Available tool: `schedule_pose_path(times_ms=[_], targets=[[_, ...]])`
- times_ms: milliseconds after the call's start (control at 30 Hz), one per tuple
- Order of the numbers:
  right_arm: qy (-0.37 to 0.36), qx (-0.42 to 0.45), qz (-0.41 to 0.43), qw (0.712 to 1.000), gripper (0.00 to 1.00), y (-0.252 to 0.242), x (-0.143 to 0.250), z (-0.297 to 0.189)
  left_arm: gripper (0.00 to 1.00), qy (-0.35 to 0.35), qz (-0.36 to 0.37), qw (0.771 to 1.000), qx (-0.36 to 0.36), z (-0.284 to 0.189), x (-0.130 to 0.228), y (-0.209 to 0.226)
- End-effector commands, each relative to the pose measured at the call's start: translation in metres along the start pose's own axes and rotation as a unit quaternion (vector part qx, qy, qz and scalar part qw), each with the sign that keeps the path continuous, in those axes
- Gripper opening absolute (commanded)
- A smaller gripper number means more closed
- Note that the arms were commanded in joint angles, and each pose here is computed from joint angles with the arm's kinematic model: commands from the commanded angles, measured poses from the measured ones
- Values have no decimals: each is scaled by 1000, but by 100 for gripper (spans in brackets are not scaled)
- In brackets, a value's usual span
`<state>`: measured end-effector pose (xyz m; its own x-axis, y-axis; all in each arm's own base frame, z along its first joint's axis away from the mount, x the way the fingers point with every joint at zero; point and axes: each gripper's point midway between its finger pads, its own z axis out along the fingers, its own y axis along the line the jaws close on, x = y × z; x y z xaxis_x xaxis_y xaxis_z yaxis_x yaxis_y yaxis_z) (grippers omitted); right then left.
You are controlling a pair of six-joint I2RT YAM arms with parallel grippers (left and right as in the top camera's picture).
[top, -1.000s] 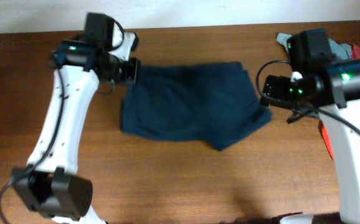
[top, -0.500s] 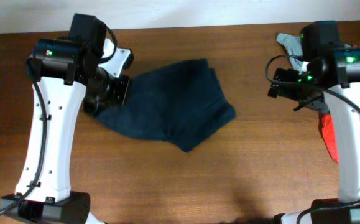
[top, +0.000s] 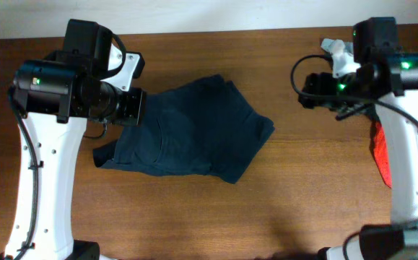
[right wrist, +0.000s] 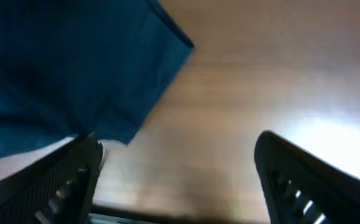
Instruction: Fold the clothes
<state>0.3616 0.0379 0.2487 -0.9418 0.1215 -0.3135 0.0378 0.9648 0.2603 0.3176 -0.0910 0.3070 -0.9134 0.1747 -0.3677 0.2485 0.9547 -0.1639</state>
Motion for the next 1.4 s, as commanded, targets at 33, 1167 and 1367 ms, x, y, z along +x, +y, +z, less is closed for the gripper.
schedule_pose_path(times_ms=[33, 1167, 1367], targets=[[73, -42, -27, 996, 88, 9, 5, 75, 1, -17, -2, 1000, -6, -9, -2, 0], [-78, -144, -12, 986, 94, 117, -76, 270, 1, -82, 23, 996, -6, -34, -13, -4], [-87, -152, -88, 981, 93, 113, -79, 268, 0, -173, 60, 983, -11, -77, -21, -12]])
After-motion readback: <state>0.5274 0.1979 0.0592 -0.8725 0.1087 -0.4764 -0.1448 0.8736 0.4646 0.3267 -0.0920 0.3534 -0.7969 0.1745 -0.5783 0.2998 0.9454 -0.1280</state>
